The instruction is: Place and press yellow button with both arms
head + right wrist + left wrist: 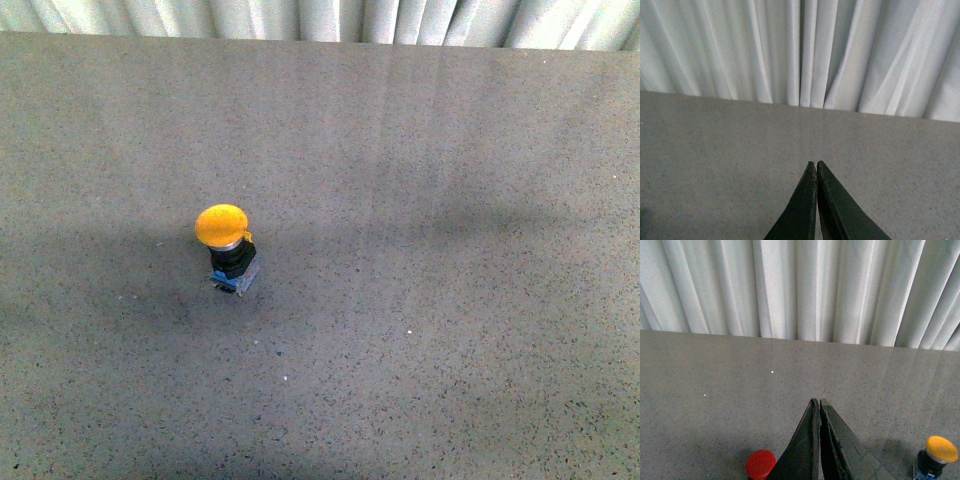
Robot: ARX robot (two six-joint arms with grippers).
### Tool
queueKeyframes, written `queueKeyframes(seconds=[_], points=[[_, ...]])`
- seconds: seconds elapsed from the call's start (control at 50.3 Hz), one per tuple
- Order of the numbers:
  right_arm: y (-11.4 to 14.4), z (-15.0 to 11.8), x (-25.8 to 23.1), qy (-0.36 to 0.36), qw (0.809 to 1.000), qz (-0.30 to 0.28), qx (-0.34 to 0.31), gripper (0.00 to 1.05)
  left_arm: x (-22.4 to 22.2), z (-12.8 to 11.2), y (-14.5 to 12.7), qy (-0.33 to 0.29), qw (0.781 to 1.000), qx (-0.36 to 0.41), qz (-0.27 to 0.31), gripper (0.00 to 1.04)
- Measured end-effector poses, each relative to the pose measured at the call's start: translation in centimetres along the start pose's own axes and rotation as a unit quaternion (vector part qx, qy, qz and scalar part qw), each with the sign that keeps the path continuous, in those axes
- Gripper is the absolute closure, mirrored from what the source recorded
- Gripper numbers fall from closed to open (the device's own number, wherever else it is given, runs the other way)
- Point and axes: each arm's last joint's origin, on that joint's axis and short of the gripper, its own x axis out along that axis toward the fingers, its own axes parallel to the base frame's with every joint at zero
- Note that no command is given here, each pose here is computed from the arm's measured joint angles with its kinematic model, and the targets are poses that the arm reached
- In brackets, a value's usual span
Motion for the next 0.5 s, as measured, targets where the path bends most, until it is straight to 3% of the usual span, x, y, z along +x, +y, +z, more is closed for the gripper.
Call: queueKeyframes(seconds=[0.497], points=[[-2.1,-2.1,-4.7,0.003,1.0,-0.002,0.002,1.03,0.0,0.0,0.0,0.0,1.0,0.0,0.0,1.03]])
